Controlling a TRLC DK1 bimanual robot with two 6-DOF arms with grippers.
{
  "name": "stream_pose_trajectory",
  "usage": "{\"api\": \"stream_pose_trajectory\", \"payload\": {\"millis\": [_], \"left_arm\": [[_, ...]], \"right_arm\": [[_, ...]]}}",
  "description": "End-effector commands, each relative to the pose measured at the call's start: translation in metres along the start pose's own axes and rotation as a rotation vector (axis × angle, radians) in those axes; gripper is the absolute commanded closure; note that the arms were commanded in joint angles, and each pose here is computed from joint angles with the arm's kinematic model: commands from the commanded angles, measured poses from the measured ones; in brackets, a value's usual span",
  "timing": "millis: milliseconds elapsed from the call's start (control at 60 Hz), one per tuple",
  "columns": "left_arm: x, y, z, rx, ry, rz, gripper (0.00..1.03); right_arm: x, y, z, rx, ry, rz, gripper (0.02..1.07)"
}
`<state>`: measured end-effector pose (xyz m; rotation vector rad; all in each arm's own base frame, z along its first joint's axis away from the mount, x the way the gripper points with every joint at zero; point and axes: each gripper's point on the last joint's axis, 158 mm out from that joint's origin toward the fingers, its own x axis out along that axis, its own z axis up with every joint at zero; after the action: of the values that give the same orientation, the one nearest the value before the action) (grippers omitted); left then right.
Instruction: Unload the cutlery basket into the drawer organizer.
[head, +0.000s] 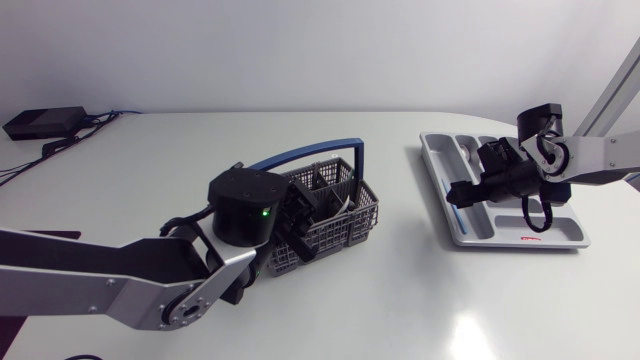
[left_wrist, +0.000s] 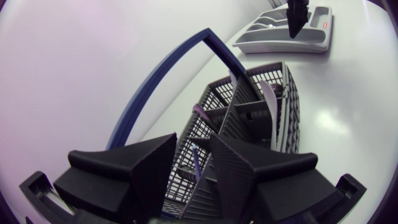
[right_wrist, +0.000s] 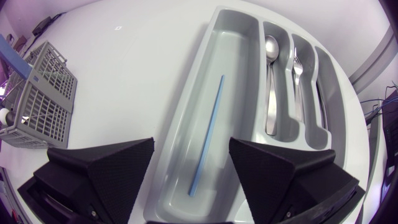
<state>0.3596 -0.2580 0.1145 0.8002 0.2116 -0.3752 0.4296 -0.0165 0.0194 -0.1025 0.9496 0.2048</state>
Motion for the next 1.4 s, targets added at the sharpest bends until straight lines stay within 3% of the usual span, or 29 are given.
{"api": "stream_pose_trajectory", "payload": {"millis": [0,100,400,583,717,1000,1167,1383], "left_arm": [[0.009,0.001,-0.015,-0.006,0.038,0.021,0.63],[0.014,-0.001,-0.020,-0.005,0.050,0.022,0.63],[0.015,-0.001,-0.017,-0.026,0.038,0.028,0.79],[0.013,0.002,-0.016,-0.040,0.031,0.034,0.84],[0.009,0.007,-0.013,-0.058,0.008,0.048,1.00],[-0.001,0.018,-0.004,-0.090,-0.023,0.063,1.00],[-0.021,0.036,0.027,-0.087,-0.114,0.079,1.00],[-0.078,0.040,0.097,0.004,-0.341,0.046,1.00]], "right_arm": [[0.006,0.004,-0.015,-0.005,0.030,0.014,0.20],[0.007,0.006,-0.014,-0.009,0.026,0.015,0.20],[0.008,0.008,-0.019,-0.009,0.035,0.017,0.20],[0.008,0.010,-0.019,-0.014,0.034,0.017,0.20],[0.007,0.011,-0.019,-0.017,0.035,0.018,0.20],[0.007,0.016,-0.019,-0.025,0.036,0.019,0.20],[0.006,0.020,-0.018,-0.038,0.034,0.020,0.20],[-0.002,0.031,-0.016,-0.058,0.021,0.030,0.20]]}}
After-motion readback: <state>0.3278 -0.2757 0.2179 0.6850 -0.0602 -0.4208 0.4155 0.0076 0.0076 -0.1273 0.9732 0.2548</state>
